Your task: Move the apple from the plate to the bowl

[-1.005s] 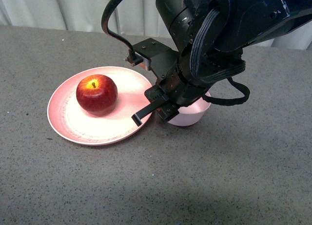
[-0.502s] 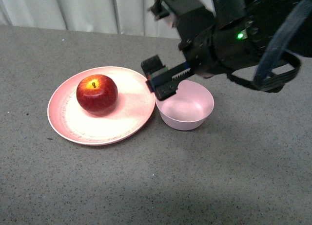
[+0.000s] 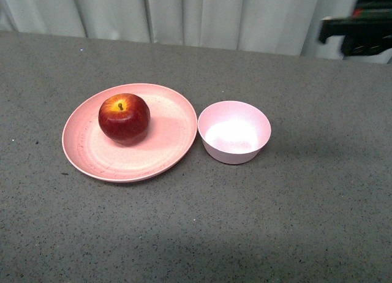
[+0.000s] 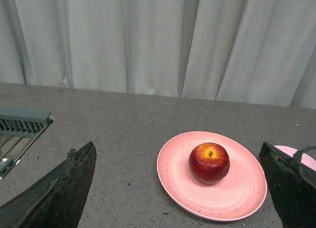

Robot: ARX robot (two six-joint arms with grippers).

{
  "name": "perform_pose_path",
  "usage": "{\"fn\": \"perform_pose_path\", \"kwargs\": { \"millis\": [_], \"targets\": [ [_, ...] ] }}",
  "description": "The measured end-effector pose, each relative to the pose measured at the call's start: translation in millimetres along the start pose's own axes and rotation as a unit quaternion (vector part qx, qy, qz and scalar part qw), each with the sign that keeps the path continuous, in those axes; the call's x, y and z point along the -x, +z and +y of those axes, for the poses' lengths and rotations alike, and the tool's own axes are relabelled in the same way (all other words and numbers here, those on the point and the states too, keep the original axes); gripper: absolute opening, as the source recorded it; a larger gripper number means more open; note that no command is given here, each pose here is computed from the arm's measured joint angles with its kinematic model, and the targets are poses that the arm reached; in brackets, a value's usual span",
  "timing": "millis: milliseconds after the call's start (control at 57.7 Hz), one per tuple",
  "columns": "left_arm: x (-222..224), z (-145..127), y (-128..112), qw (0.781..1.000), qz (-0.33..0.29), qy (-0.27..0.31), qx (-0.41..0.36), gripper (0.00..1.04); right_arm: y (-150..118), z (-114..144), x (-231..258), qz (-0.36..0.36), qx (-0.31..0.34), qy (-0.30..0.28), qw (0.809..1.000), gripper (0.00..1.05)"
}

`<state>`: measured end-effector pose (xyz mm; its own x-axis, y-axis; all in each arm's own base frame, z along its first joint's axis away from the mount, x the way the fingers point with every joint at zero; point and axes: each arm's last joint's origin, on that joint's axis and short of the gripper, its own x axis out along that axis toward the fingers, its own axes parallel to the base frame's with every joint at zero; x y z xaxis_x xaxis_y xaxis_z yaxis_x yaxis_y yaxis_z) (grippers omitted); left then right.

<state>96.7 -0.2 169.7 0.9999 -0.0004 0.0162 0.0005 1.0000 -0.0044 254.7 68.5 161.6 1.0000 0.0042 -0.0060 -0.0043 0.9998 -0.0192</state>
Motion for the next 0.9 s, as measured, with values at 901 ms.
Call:
{"fn": "perform_pose_path", "kwargs": {
  "millis": [901],
  "targets": [
    [0,0,0,1.0,0.0,0.0,0.0,0.98,-1,-68,114,0.003,-0.004,-0.002,1.0,0.01]
  ]
}}
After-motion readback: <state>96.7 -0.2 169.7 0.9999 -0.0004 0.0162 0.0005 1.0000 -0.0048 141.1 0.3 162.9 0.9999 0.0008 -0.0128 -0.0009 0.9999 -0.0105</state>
